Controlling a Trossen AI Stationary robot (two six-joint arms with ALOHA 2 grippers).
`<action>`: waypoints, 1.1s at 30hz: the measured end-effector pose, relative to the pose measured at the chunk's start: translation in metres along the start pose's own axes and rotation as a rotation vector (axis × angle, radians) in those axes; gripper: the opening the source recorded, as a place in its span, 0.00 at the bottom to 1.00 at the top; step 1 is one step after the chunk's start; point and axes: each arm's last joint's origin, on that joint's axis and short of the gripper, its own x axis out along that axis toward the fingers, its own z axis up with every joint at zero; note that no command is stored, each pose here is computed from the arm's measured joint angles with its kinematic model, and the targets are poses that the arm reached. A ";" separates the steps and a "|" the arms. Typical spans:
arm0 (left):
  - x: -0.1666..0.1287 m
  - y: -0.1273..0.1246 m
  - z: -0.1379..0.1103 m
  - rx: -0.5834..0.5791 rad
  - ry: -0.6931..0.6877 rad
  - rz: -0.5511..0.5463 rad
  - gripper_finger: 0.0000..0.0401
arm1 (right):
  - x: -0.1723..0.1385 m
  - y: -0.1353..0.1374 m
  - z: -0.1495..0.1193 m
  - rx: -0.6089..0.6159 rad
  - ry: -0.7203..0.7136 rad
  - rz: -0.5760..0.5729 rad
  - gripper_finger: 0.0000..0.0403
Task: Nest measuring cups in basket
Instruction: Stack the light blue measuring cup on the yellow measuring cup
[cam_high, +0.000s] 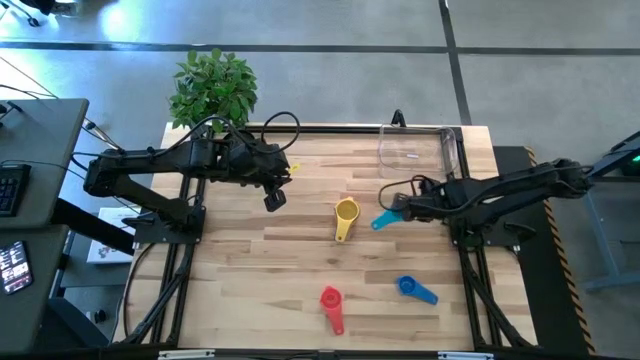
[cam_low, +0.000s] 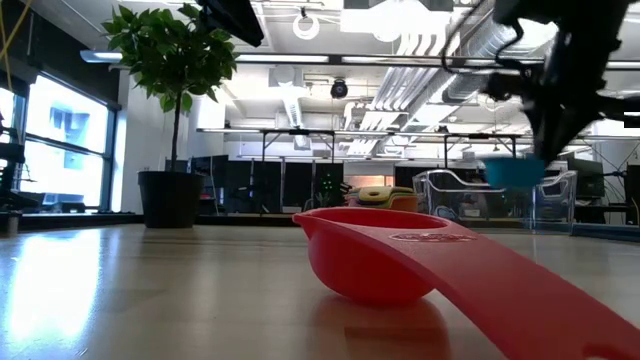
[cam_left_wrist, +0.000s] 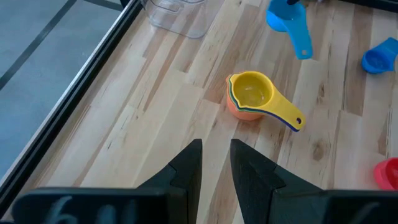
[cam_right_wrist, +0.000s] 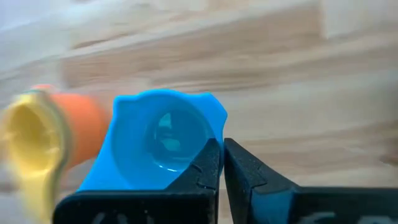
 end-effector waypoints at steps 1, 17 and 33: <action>0.000 0.001 0.000 -0.003 0.000 0.002 0.19 | -0.005 0.004 0.001 -0.025 -0.010 0.022 0.00; 0.004 0.021 0.003 -0.160 0.000 0.058 0.19 | -0.045 0.061 0.048 -0.346 -0.116 0.221 0.00; 0.005 0.027 0.004 -0.346 -0.008 0.075 0.19 | 0.005 0.128 0.060 -0.704 0.069 0.225 0.00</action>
